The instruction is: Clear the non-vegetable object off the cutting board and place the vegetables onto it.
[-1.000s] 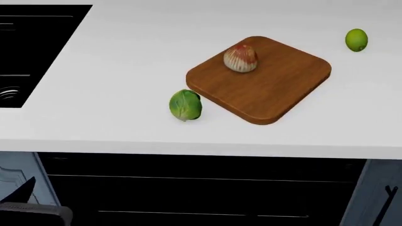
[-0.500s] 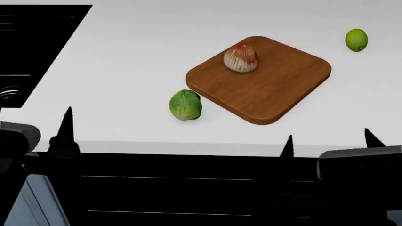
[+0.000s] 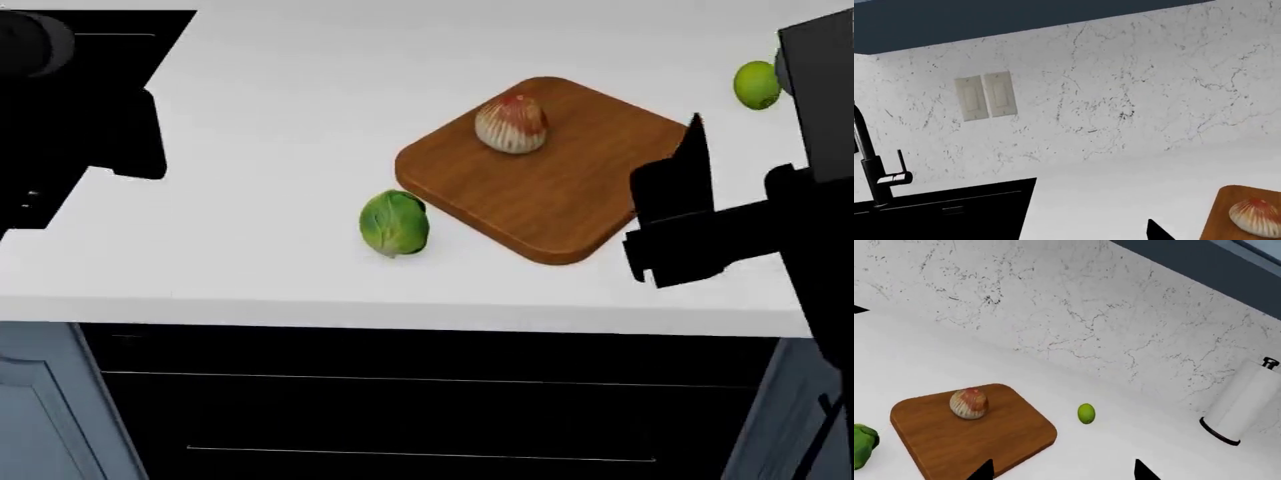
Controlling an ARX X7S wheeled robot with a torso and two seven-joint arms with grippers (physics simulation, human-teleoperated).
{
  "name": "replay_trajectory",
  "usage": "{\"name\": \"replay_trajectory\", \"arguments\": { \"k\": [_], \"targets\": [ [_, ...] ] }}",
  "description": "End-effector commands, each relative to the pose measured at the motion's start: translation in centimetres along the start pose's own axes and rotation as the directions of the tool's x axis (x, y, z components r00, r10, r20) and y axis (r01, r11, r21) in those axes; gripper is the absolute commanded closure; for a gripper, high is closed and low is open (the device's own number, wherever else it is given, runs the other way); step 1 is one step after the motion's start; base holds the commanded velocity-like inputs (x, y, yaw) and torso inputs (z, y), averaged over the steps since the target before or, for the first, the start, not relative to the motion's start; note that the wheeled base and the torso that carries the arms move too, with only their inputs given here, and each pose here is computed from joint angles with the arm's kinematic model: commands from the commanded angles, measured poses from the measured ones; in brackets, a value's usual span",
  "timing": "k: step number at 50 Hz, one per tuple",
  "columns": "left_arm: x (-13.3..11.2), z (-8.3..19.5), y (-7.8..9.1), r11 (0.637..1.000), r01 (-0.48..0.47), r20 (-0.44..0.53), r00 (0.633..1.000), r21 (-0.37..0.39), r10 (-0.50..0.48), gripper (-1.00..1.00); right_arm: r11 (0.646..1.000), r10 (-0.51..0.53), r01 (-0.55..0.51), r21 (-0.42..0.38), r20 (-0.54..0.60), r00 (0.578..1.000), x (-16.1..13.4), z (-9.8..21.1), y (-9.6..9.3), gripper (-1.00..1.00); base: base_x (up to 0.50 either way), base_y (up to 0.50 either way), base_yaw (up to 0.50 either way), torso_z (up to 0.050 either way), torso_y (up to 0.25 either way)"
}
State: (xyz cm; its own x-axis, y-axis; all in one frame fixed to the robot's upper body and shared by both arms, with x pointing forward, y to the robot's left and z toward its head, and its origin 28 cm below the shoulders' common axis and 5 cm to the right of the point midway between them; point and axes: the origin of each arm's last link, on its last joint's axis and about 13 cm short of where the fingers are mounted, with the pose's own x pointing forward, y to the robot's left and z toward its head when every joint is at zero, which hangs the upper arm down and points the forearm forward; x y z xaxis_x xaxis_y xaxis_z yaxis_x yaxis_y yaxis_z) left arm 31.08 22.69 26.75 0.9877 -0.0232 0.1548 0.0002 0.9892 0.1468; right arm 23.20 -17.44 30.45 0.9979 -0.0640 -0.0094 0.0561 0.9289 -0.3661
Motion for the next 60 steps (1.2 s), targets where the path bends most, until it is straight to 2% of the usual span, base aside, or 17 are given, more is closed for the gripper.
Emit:
{"name": "replay_trajectory", "arguments": {
  "k": [1, 6, 15, 24, 33, 42, 51, 60],
  "targets": [
    [2.0, 4.6, 0.4, 0.996, 0.071, 0.019, 0.997, -0.055, -0.070, -1.00, 0.999, 0.038, -0.038, 0.037, 0.003, 0.999, 1.8, 3.6, -2.6, -1.00, 0.00, 0.00, 0.00, 0.000, 0.000],
    [2.4, 5.8, 0.4, 0.995, 0.078, 0.036, 0.996, -0.058, -0.076, -1.00, 0.997, 0.042, -0.043, 0.063, 0.020, 0.999, 2.3, 4.6, -3.4, -1.00, 0.05, 0.00, 0.00, 0.000, 0.000],
    [2.5, 6.2, 0.7, 0.996, 0.070, 0.054, 0.996, -0.055, -0.067, -1.00, 0.997, 0.063, -0.064, 0.037, 0.002, 0.998, 3.0, 5.3, -3.1, -1.00, 0.50, 0.00, 0.00, 0.000, 0.000],
    [2.7, 6.5, 0.8, 0.996, 0.068, 0.065, 0.996, -0.052, -0.064, -1.00, 0.996, 0.075, -0.075, 0.038, -0.017, 0.997, 3.4, 5.1, -3.3, -1.00, 0.50, 0.00, 0.00, 0.000, 0.000],
    [2.6, 6.8, 0.9, 0.997, 0.064, 0.072, 0.996, -0.053, -0.061, -1.00, 0.996, 0.064, -0.062, 0.070, -0.030, 0.997, 3.3, 4.8, -3.5, -1.00, 0.50, -0.19, 0.00, 0.000, 0.000],
    [2.5, 6.9, 1.0, 0.996, 0.059, 0.076, 0.996, -0.059, -0.054, -1.00, 0.996, 0.070, -0.068, 0.062, -0.037, 0.997, 3.2, 4.5, -3.3, -1.00, 0.49, -0.34, 0.00, 0.000, 0.002],
    [2.4, 7.0, 1.2, 0.996, 0.056, 0.080, 0.995, -0.062, -0.051, -1.00, 0.996, 0.085, -0.084, 0.021, -0.053, 0.995, 3.4, 4.7, -3.0, -1.00, 0.50, -0.03, 0.00, 0.000, 0.001],
    [2.6, 6.9, 1.4, 0.997, 0.051, 0.081, 0.996, -0.064, -0.046, -1.00, 0.996, 0.079, -0.077, 0.036, -0.049, 0.996, 3.3, 4.7, -3.1, -1.00, 0.50, 0.00, 0.00, 0.000, 0.001]
  ]
}}
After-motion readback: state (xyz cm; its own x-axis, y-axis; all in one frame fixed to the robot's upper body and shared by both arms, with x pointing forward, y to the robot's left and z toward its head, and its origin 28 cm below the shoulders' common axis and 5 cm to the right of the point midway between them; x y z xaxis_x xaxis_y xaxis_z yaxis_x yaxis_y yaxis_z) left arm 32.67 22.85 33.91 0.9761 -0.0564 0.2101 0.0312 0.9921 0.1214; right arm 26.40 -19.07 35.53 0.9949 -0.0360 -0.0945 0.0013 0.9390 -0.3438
